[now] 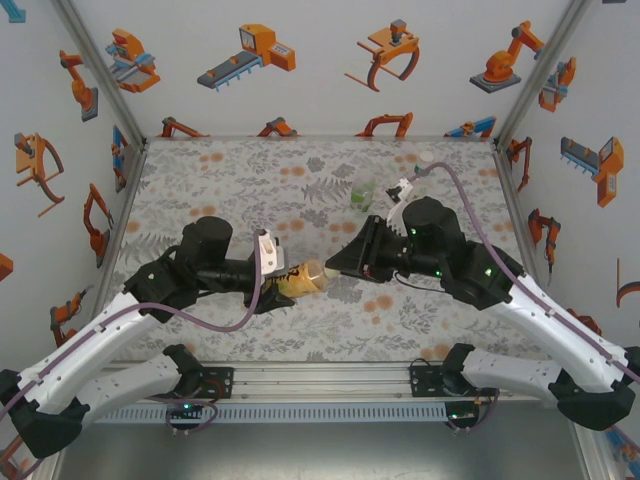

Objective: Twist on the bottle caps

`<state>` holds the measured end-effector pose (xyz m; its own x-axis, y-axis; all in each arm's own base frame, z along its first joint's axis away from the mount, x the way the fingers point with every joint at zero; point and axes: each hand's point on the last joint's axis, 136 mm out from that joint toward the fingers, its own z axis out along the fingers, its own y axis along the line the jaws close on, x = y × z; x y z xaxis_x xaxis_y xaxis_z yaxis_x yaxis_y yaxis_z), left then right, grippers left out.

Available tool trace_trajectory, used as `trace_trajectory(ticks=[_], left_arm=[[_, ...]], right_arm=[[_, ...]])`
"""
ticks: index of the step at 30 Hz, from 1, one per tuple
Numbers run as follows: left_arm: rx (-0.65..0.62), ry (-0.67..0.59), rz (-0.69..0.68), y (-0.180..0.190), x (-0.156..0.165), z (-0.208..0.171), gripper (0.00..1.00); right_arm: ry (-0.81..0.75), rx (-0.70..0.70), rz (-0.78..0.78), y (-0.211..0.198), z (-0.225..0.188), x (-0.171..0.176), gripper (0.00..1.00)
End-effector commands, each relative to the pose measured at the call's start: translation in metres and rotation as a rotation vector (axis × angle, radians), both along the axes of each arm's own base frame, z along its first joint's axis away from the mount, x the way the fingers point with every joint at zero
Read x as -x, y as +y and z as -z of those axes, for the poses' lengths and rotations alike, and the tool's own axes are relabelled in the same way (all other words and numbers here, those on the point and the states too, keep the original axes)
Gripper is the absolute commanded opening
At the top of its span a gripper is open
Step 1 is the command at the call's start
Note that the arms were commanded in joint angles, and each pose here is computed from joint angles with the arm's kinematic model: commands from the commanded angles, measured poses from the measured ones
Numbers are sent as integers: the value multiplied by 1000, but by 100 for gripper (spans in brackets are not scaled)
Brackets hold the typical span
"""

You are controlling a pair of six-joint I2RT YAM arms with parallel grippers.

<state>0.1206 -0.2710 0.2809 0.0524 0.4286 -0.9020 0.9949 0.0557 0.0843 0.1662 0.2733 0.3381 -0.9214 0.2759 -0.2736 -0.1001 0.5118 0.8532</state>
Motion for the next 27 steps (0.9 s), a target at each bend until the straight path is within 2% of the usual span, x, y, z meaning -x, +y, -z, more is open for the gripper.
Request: trace_trajectory(ticks=[1,4,8,10,14,15,18,23,27], left_arm=[[60,-63,10,-6,-3,-17,0],[61,-62,16,-6,-3,-17,0],[67,-56,37,-7,1,-18,0],[72,-51,53,-7,4,-19,0],[84,-44,78,-7,9,-21,0],[86,-41,84,-7,11,-21,0],[94,-35,101,-8,14,-23,0],[105,-22,140,-8,21,-26,0],[118,-10,171,-8,28,-29,0]], right_arm=[[206,-78,119,1,8,-2,0],[183,-80,107,3,4,-3,0],[70,-84,61,6,-13,-5,2],[-59,-75,21,5,-31,-7,13],[-315,-26,-72,1,-59,-5,45],[-378,-7,-91,0,-64,-5,49],[-577,29,-166,0,-79,-1,50],[-1025,21,-461,13,-108,35,51],[-1280,36,-695,16,-107,64,51]])
